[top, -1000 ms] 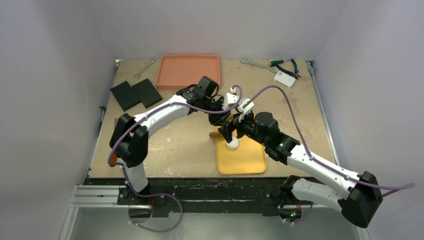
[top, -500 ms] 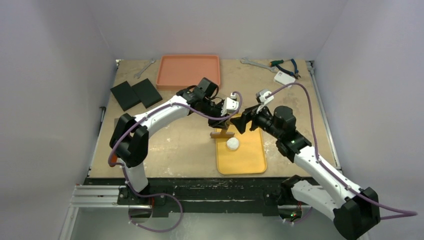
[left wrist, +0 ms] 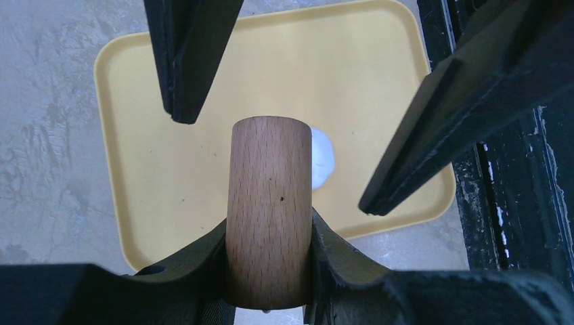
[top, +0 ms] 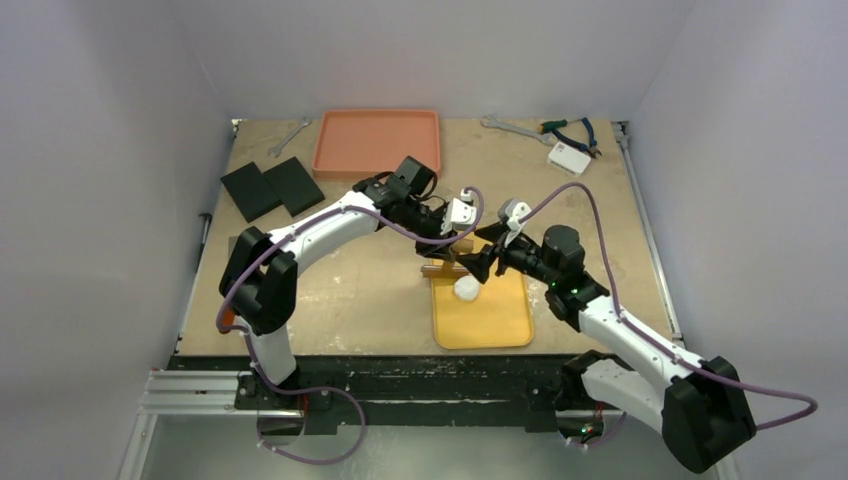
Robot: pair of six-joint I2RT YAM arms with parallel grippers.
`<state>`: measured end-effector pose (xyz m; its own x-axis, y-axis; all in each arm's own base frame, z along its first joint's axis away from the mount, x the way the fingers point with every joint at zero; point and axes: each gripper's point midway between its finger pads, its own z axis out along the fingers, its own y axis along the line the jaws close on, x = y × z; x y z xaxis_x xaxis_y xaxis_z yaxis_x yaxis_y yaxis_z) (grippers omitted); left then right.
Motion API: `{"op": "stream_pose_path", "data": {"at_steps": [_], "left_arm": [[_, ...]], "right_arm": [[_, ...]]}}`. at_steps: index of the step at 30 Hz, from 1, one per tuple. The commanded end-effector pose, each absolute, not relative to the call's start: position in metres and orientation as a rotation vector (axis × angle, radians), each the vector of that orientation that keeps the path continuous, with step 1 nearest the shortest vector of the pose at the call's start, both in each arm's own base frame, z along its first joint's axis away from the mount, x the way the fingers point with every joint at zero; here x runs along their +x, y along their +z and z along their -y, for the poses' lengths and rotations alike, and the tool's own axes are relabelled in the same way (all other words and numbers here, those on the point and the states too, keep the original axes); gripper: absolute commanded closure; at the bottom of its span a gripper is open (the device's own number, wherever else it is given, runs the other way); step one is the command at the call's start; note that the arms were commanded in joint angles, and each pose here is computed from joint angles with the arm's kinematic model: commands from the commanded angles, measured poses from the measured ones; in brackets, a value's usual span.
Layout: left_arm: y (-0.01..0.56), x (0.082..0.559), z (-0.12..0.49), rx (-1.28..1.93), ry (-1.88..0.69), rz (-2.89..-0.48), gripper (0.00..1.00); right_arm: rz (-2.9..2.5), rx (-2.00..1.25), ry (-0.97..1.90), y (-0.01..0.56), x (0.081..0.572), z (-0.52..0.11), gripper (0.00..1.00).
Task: Roll out the dumpling wrappers from the dough
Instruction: Pick up the rolling pin from the center of the board.
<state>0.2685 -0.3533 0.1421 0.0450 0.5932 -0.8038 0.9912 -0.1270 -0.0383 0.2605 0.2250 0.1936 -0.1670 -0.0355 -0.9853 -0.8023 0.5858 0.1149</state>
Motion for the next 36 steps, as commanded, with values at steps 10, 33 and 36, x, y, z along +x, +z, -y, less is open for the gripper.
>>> {"op": "stream_pose_path", "data": {"at_steps": [10,33,36], "left_arm": [[0.193,0.304,0.38,1.64,-0.87,-1.523,1.0],[0.285,0.261,0.378,1.64,-1.056,-1.42,1.0],[0.29,0.258,0.378,1.631,-1.073,-1.416,1.0]], "right_arm": [[-1.389,-0.773,0.586,0.207,0.291,-0.216,0.22],[-1.317,-1.045,0.822,0.238,0.282,-0.236,0.04],[-1.25,-1.021,0.828,0.25,0.275,-0.235,0.09]]}}
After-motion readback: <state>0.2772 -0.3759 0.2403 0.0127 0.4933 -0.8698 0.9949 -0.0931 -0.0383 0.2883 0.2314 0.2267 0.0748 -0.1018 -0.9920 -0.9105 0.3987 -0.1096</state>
